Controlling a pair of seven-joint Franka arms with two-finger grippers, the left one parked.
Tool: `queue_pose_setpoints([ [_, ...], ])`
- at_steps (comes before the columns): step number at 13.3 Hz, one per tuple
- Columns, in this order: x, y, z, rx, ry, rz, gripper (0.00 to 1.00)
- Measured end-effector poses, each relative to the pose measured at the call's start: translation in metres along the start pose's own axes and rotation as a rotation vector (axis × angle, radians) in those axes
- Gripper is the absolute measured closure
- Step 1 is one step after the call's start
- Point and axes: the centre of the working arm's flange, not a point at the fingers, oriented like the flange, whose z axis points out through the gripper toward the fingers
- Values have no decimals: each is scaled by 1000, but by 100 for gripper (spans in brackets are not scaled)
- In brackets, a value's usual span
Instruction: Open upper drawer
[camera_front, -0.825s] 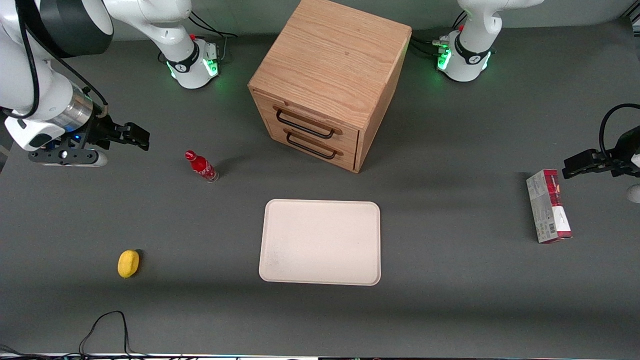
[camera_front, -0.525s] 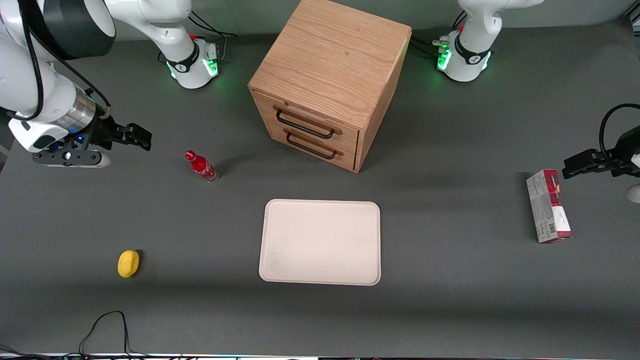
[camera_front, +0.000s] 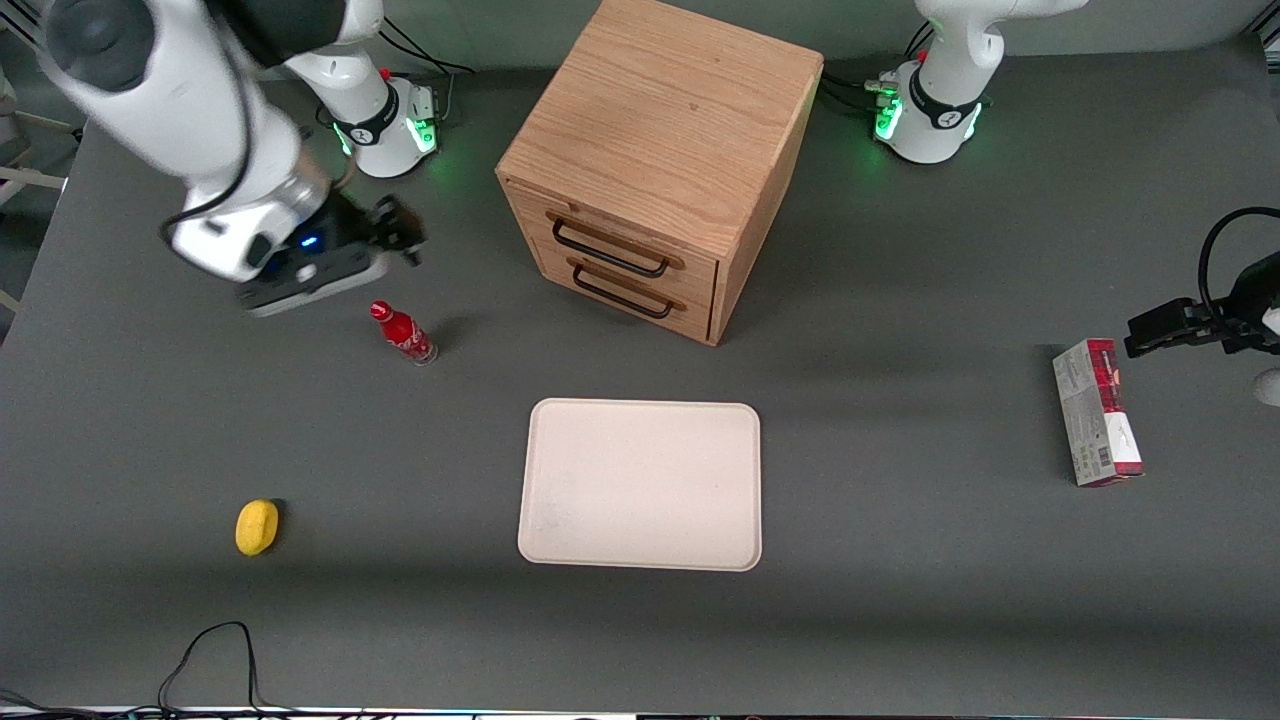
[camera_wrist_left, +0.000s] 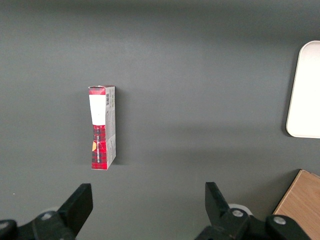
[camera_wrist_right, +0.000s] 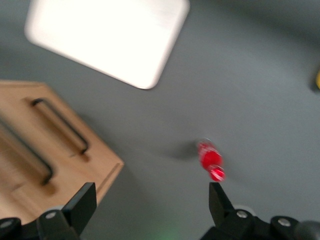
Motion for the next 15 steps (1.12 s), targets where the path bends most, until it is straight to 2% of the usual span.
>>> queue_pose_setpoints([
  [2,-2,-49,-8,11,13,-100,0],
  [5,-2,-86,-1,36,-5,-220,0],
  [6,0,-95,6,50,-19,-303,0],
  [8,11,-104,34,99,-65,-512,0],
  [10,30,-99,76,175,-112,-628,0],
  [12,45,-107,112,248,-129,-672,0],
  [15,53,-115,138,300,-150,-690,0],
])
